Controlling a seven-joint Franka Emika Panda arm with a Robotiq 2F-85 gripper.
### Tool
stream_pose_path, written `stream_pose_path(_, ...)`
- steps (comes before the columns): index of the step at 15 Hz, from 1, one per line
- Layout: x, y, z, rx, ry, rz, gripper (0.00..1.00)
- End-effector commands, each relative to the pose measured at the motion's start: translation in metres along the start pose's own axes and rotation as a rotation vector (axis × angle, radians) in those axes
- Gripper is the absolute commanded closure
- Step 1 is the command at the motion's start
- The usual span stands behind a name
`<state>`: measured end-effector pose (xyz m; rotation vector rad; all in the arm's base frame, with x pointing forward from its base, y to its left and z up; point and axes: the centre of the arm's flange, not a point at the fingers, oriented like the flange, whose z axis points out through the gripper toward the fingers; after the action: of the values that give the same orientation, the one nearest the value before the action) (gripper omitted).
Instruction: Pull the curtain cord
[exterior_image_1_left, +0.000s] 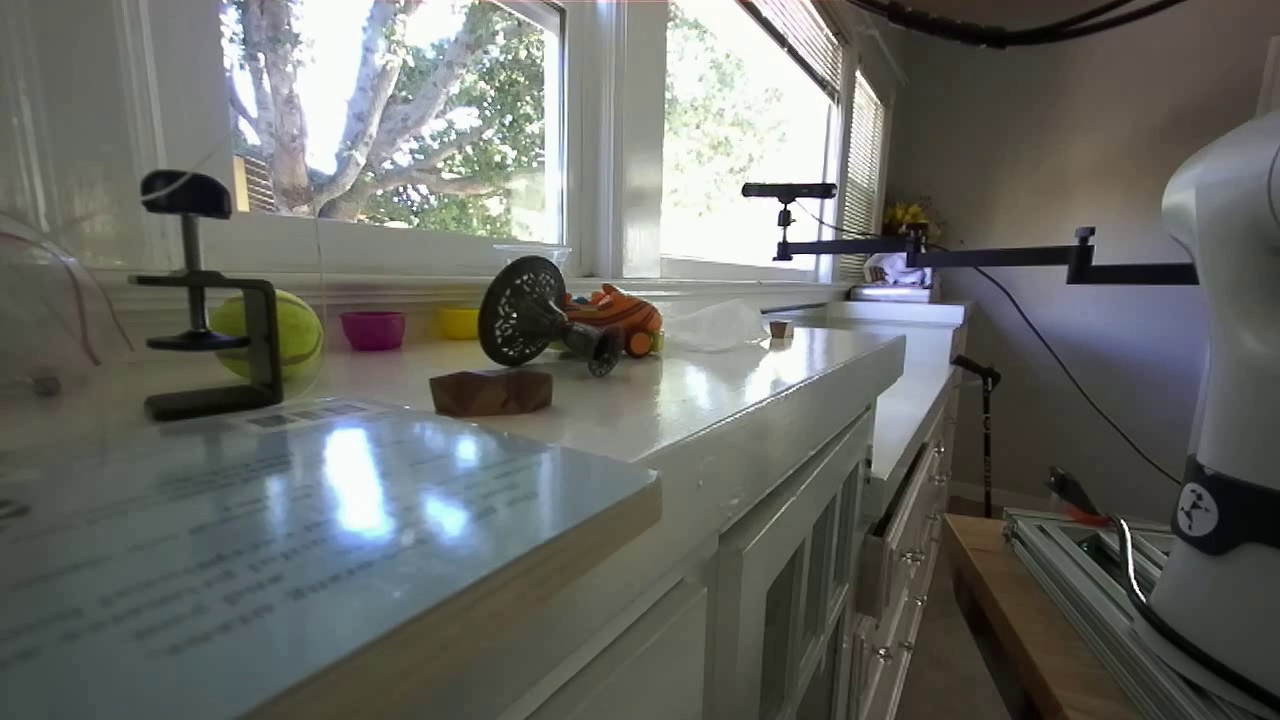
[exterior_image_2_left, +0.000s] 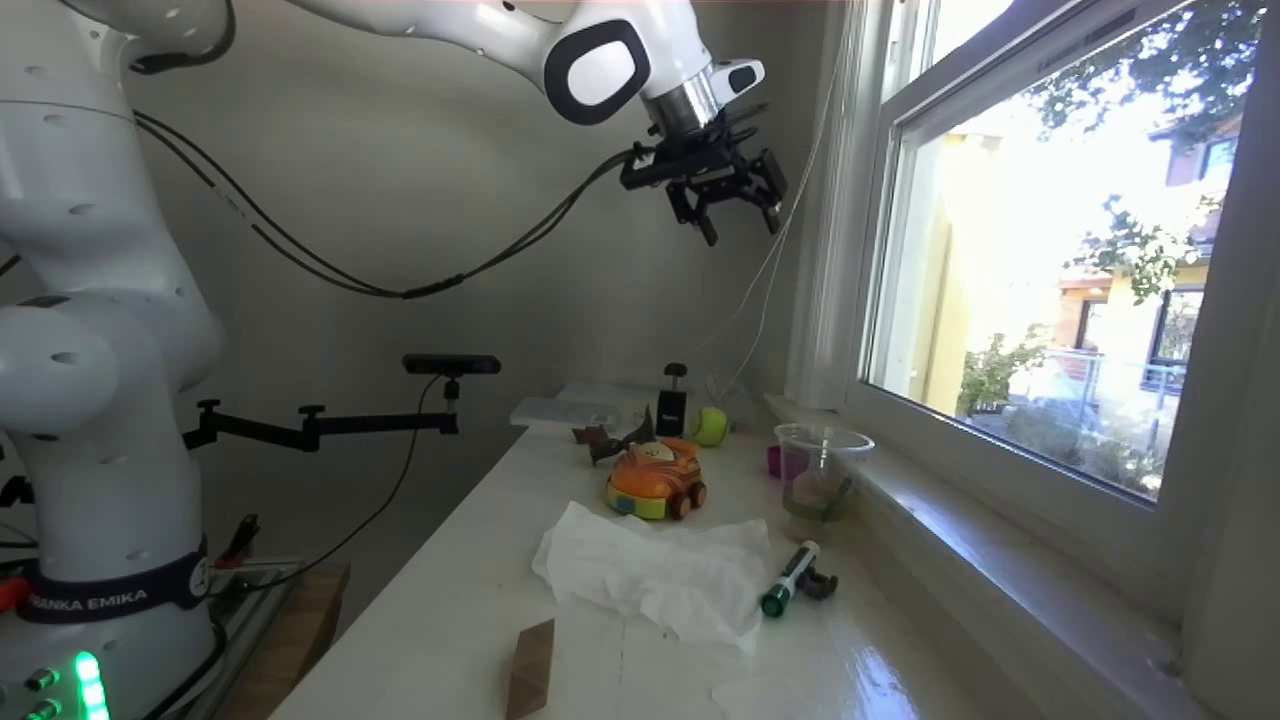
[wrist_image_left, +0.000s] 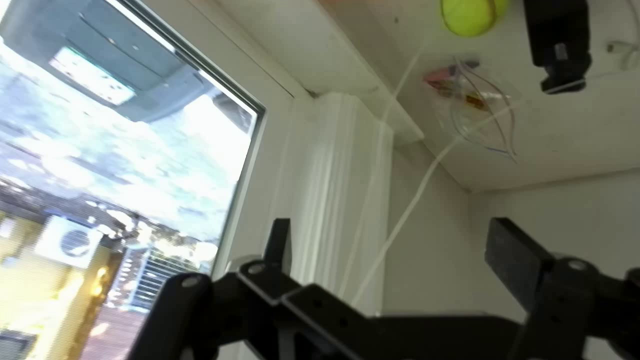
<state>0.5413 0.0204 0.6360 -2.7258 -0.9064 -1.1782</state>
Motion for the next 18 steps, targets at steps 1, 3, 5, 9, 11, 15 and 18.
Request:
stream_pose_path(1,-0.023,0.009,-0.018,-0.105,-0.097,0.142,0.00)
stream_pose_path(3,-0.027,0.015,-0.018,-0.162,-0.160,0.216,0.00)
stream_pose_path(5,-0.028,0.018,-0.018,-0.221,-0.227,0.283,0.00)
stream_pose_path(9,-0.036,0.018,-0.014,-0.318,-0.376,0.418,0.00)
stream_pose_path(11,-0.039,0.019,-0.013,-0.344,-0.457,0.497,0.00)
stream_pose_path(15,-0.046,0.020,-0.014,-0.349,-0.621,0.674,0.00)
stream_pose_path(18,-0.054,0.022,-0.015,-0.331,-0.741,0.797,0.00)
